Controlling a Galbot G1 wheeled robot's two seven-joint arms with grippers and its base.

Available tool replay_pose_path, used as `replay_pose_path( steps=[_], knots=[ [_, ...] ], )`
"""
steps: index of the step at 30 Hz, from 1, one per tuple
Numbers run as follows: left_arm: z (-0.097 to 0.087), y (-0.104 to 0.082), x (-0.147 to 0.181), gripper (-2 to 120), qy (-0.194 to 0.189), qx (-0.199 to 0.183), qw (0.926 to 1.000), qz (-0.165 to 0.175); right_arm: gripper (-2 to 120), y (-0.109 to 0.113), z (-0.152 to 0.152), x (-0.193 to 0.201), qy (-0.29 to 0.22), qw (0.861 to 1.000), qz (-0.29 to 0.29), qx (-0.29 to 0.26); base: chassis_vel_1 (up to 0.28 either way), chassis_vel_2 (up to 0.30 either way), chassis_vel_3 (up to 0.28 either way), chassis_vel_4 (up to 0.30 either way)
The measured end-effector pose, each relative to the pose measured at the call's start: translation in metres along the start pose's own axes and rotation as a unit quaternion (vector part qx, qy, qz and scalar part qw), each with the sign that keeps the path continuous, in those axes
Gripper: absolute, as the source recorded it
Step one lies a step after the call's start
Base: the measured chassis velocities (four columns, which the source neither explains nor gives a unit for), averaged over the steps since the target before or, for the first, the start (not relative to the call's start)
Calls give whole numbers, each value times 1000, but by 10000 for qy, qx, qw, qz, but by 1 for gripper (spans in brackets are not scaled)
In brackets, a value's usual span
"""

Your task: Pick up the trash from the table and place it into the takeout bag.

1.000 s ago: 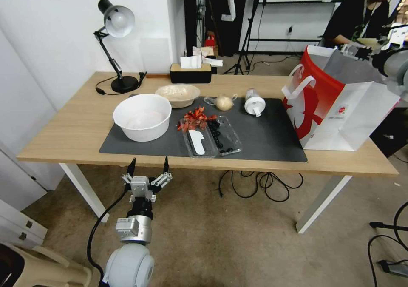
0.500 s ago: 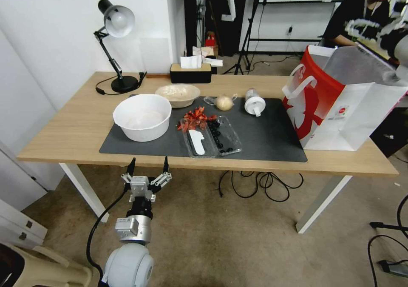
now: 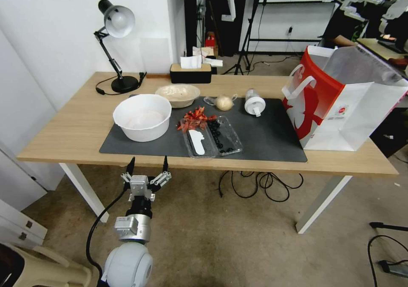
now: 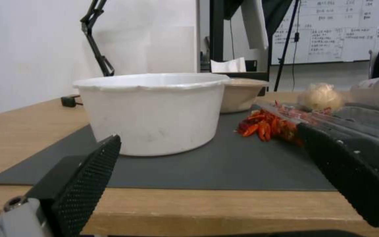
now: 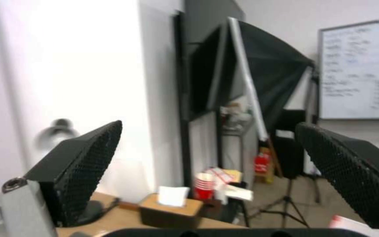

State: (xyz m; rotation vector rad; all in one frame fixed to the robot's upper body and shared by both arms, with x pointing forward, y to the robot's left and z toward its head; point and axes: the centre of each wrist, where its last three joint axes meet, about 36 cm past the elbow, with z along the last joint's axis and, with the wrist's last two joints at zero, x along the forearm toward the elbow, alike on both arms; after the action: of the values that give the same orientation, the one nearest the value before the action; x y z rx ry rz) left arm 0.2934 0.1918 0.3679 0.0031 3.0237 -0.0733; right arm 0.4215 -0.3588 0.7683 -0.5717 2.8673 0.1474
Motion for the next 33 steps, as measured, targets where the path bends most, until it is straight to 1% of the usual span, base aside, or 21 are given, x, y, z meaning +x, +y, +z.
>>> replay_pose_path(
  steps=[2, 4, 6, 7, 8, 10, 11, 13, 14, 16, 17, 20, 21, 24, 25, 26, 28, 29, 31, 32, 33],
  knots=[
    [0, 1, 0, 100, 2, -4, 10000, -17, 100, 19, 6, 10, -60, 9997, -224, -8, 0, 0, 0, 0],
    [0, 2, 0, 100, 1, -8, 10000, -25, 100, 24, 9, 13, -51, 9996, -276, -13, 0, 0, 0, 0],
    [-1, 4, 0, 100, -6, -12, 10000, -55, 100, 35, 21, 20, 24, 9993, -373, -8, 0, 0, 0, 0],
    [-1, 5, 1, 100, -9, -12, 10000, -79, 100, 42, 33, 24, 118, 9990, -431, 2, 0, 0, 0, 0],
    [-1, 5, 1, 100, -9, -12, 10000, -79, 100, 42, 33, 24, 118, 9990, -431, 2, 0, 0, 0, 0],
    [-2, 6, 2, 100, -16, -12, 9999, -120, 100, 54, 53, 32, 241, 9983, -520, 31, 0, 0, 0, 0],
    [-2, 6, 2, 100, -16, -12, 9999, -120, 100, 54, 53, 32, 241, 9983, -520, 31, 0, 0, 0, 0],
    [-3, 7, 3, 100, -26, -9, 9999, -139, 100, 65, 74, 43, 299, 9979, -567, 45, 0, 0, 0, 0],
    [-3, 7, 3, 100, -26, -9, 9999, -139, 100, 65, 74, 43, 299, 9979, -567, 45, 0, 0, 0, 0],
    [-5, 8, 2, 100, -51, -2, 9999, -160, 100, 75, 97, 58, 357, 9977, -576, -3, 0, 0, 0, 0],
    [-5, 8, 2, 100, -51, -2, 9999, -160, 100, 75, 97, 58, 357, 9977, -576, -3, 0, 0, 0, 0],
    [-6, 11, 3, 100, -49, -3, 9998, -199, 100, 90, 128, 82, 412, 9973, -597, -77, 0, 0, 0, 0],
    [-6, 11, 3, 100, -49, -3, 9998, -199, 100, 90, 128, 82, 412, 9973, -597, -77, 0, 0, 0, 0],
    [-6, 12, 3, 100, -53, 3, 9998, -210, 100, 93, 163, 101, 224, 9985, -471, 155, 0, 0, 0, 0],
    [-6, 12, 3, 100, -53, 3, 9998, -210, 100, 93, 163, 101, 224, 9985, -471, 155, 0, 0, 0, 0],
    [-7, 12, 3, 100, -58, 12, 9998, -212, 100, 93, 180, 111, 169, 9988, -399, 232, 0, 0, 0, 0],
    [-7, 12, 3, 100, -62, 23, 9998, -212, 100, 93, 205, 127, 75, 9989, -297, 347, 0, 0, 0, 0],
    [-7, 12, 3, 100, -62, 23, 9998, -212, 100, 93, 205, 127, 75, 9989, -297, 347, 0, 0, 0, 0],
    [-7, 12, 2, 100, -68, 31, 9998, -210, 100, 95, 229, 145, 52, 9990, -172, 422, 0, 0, 0, 0],
    [-7, 12, 2, 100, -68, 31, 9998, -210, 100, 95, 229, 145, 52, 9990, -172, 422, 0, 0, 0, 0],
    [-7, 12, 2, 100, -72, 30, 9998, -207, 100, 97, 238, 153, 91, 9992, -85, 369, 0, 0, 0, 0]
  ],
)
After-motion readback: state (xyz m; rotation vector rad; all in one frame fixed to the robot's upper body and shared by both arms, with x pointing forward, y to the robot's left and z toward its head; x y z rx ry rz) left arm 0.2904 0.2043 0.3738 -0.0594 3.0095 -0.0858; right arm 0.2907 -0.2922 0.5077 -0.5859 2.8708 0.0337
